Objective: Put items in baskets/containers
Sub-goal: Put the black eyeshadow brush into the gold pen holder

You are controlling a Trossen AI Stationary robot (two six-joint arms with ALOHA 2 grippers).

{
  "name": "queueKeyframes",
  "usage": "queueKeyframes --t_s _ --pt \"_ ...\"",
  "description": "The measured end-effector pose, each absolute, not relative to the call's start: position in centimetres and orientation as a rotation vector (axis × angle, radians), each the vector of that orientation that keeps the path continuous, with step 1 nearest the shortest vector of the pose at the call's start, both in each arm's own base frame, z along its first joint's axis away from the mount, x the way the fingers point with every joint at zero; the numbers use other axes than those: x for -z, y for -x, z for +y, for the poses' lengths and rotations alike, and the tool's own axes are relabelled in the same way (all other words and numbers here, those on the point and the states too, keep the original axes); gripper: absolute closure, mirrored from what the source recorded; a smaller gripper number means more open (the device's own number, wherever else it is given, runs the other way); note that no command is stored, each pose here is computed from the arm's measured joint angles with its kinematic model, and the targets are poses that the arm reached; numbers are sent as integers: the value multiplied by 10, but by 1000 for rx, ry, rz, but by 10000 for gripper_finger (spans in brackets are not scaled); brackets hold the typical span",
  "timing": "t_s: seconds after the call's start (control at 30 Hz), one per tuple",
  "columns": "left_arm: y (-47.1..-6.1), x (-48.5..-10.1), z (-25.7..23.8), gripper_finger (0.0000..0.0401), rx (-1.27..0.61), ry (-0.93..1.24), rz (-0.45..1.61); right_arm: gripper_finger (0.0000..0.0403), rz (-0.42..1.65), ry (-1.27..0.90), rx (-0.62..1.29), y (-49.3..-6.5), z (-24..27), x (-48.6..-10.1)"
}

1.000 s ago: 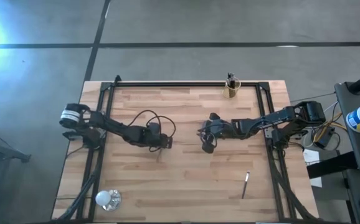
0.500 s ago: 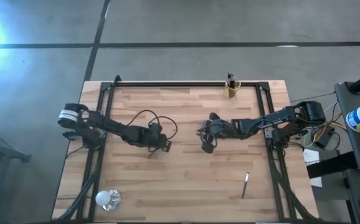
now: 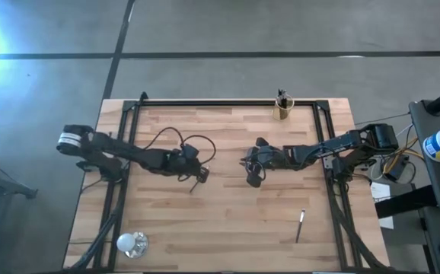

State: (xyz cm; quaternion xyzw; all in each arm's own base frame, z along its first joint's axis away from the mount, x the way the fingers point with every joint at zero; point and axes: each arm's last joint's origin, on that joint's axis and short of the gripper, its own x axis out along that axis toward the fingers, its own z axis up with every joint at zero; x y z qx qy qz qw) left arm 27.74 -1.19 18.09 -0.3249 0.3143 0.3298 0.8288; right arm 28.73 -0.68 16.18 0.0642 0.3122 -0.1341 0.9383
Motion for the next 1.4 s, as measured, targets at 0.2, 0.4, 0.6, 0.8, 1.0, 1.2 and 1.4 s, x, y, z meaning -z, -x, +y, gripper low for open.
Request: queueKeyframes --t_s 0.2,0.4,0.6,0.8,1.0,1.2,1.4 --pt "-292 -165 -10 355 -674 710 746 342 633 -132 272 -288 -7 -162" --pt "-316 -153 -10 309 -648 644 806 342 632 -132 272 -288 -7 -162" --pt "-328 -137 -5 300 -667 631 860 342 632 -132 272 -288 -7 -162" --pt "-328 -125 -4 318 -682 635 909 342 633 -132 273 -287 -7 -162" --pt "-325 -121 -4 392 -696 632 950 342 640 -131 273 -286 -7 -160" --pt "-323 -134 -4 397 -681 605 920 342 646 -130 274 -285 -7 -159" --pt "-312 -181 0 401 -684 541 754 342 642 -131 271 -280 -7 -159"
